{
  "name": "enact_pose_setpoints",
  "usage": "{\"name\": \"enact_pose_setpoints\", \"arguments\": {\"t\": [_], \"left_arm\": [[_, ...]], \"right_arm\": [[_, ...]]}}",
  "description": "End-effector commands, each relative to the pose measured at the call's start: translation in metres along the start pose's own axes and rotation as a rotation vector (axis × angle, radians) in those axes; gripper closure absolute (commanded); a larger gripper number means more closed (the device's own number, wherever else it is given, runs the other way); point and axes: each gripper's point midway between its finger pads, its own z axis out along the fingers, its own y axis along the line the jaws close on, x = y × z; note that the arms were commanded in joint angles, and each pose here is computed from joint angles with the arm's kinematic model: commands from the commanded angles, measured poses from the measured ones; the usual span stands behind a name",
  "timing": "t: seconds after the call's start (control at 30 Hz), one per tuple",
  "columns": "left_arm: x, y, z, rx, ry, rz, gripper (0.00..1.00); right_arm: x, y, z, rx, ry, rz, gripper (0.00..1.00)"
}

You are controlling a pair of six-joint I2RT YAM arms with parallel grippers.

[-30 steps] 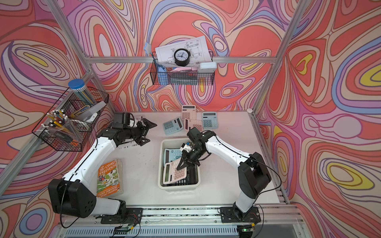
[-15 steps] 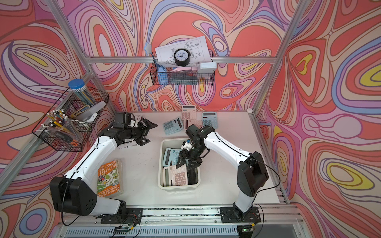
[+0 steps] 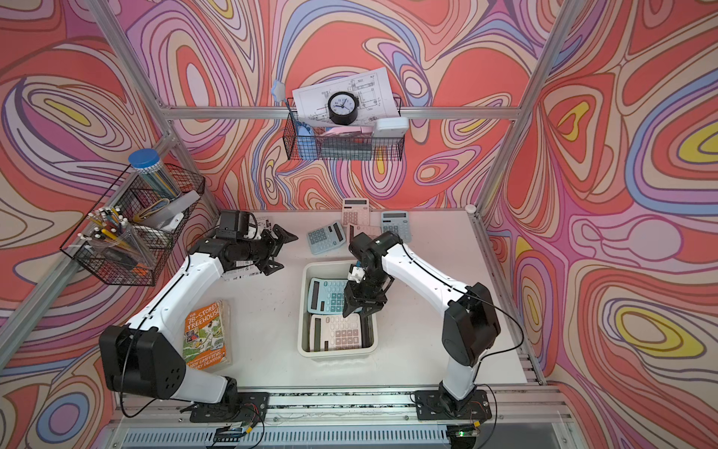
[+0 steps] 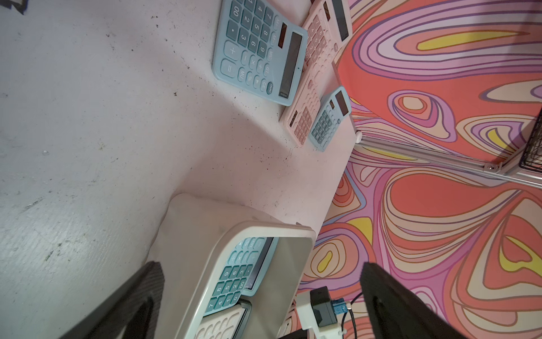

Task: Put the calculator in the storage box
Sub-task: Place the calculator in the storage box.

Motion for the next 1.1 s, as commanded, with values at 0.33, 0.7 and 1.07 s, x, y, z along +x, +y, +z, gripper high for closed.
{"name": "enact_pose_setpoints", "arguments": {"t": [0.33, 0.7, 1.07], "left_arm": [[-0.003, 0.007, 0.004, -0.036, 0.016, 0.005, 0.02], [-0.006, 0.002, 0.011, -0.031, 0.042, 0.009, 0.02], [-0.014, 0.000, 0.018, -0.092, 0.074, 0.075, 0.01]], "right_arm": [[-0.014, 0.014, 0.056, 0.074, 0.097, -0.120, 0.51], [-0.016, 0.036, 0.062, 0.113, 0.090, -0.208, 0.51], [-0.041, 0.049, -0.004, 0.189, -0.154, -0.261, 0.31]]}}
